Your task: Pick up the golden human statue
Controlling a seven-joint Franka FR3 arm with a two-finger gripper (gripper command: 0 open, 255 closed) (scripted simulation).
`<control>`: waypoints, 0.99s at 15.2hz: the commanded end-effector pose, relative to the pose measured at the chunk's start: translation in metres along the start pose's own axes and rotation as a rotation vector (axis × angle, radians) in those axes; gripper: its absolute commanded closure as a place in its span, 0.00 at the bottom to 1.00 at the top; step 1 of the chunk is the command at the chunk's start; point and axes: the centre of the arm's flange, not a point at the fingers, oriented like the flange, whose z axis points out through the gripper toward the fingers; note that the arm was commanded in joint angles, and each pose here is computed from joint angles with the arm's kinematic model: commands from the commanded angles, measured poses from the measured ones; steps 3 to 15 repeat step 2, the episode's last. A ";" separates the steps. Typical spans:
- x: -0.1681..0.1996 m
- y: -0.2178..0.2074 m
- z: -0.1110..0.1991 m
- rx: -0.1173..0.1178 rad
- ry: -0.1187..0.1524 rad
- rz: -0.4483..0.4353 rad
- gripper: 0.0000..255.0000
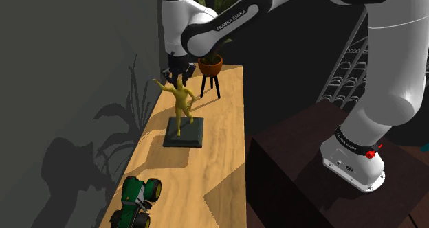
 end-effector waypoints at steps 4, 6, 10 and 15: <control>0.001 0.000 -0.007 0.001 0.001 0.000 1.00; 0.001 0.000 -0.007 0.001 0.001 0.000 1.00; 0.001 0.000 -0.007 0.001 0.001 0.000 1.00; 0.001 0.000 -0.007 0.001 0.001 0.000 1.00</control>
